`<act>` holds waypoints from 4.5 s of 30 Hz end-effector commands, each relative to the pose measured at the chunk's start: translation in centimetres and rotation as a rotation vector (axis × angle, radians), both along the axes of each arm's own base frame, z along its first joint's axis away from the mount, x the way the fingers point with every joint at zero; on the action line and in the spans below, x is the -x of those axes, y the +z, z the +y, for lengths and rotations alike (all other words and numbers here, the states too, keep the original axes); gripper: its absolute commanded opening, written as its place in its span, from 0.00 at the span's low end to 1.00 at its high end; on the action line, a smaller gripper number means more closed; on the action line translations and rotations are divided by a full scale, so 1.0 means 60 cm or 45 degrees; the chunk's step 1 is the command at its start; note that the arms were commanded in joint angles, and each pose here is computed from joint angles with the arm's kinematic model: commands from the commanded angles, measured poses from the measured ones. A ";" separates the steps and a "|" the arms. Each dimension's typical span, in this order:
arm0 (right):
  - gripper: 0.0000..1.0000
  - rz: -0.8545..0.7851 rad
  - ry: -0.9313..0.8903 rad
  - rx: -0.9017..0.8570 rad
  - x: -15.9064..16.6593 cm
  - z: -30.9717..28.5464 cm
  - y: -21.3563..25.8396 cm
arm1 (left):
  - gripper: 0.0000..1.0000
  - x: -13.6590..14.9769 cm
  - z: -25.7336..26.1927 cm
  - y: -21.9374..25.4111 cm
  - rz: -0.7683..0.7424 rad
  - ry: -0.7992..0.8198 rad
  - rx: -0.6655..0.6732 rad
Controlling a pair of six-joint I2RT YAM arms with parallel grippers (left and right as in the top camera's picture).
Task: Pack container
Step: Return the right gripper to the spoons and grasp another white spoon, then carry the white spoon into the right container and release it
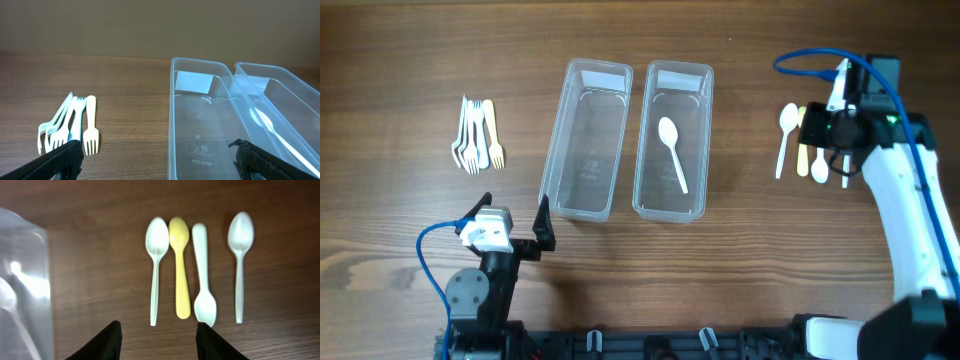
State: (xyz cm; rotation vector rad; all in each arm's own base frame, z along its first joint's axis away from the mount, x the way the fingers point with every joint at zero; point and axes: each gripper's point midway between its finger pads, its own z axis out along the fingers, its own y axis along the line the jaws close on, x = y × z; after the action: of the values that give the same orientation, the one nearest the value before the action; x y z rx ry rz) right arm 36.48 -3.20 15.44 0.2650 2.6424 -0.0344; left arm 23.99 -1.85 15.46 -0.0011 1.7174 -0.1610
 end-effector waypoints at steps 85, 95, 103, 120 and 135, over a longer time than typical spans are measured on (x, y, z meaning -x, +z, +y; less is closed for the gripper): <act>0.15 0.131 0.139 -0.035 -0.066 0.014 -0.315 | 1.00 0.000 -0.001 -0.001 -0.008 -0.011 -0.023; 0.04 0.044 0.132 -0.100 -0.077 0.027 -0.261 | 1.00 0.000 -0.001 -0.001 -0.008 -0.011 -0.023; 0.04 -0.301 0.131 -0.098 -0.088 0.034 -0.056 | 1.00 0.000 -0.001 -0.001 -0.008 -0.011 -0.023; 0.04 -0.396 0.318 -0.485 -0.010 0.259 0.067 | 1.00 0.000 -0.001 -0.001 -0.008 -0.011 -0.023; 0.32 -0.136 0.477 -0.515 -0.013 0.400 -0.090 | 1.00 0.000 -0.001 -0.001 -0.008 -0.011 -0.023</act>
State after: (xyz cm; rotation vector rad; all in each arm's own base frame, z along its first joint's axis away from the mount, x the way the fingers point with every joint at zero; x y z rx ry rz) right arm 36.96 19.98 9.27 -0.1034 2.5555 0.5828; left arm 23.99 -1.85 15.46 -0.0011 1.7174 -0.1610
